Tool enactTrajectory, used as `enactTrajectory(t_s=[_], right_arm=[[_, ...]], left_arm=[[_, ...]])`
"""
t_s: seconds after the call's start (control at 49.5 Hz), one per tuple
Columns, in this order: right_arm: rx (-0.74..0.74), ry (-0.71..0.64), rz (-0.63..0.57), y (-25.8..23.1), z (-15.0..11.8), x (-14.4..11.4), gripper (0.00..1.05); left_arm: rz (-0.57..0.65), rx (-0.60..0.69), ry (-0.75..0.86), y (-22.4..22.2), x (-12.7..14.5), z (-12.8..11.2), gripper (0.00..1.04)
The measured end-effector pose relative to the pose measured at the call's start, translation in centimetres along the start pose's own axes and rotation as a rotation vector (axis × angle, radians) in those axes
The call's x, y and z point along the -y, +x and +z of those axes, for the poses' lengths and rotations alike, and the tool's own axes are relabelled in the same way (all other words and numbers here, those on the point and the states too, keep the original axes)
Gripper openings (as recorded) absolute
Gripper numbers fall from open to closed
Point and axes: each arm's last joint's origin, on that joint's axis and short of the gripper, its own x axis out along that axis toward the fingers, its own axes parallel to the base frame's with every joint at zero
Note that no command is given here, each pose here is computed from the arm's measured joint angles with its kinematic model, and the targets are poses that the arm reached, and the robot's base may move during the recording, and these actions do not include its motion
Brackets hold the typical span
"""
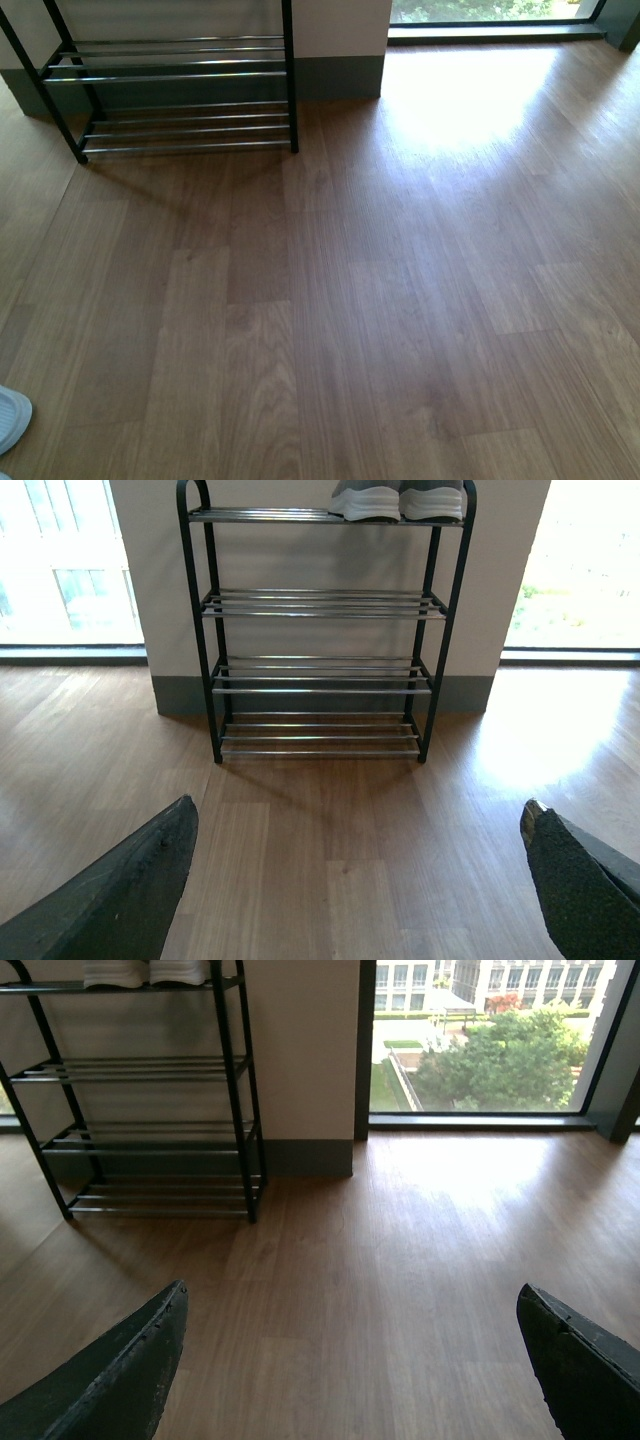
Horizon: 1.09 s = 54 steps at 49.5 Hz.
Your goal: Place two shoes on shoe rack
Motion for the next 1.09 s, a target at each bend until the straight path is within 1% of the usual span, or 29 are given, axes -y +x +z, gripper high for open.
enactTrajectory(t_s=[1.092], right_arm=[[0.000, 0.000, 0.000, 0.00, 0.00, 0.00, 0.95]], left_arm=[[0.000, 0.000, 0.000, 0.00, 0.00, 0.01, 0.95]])
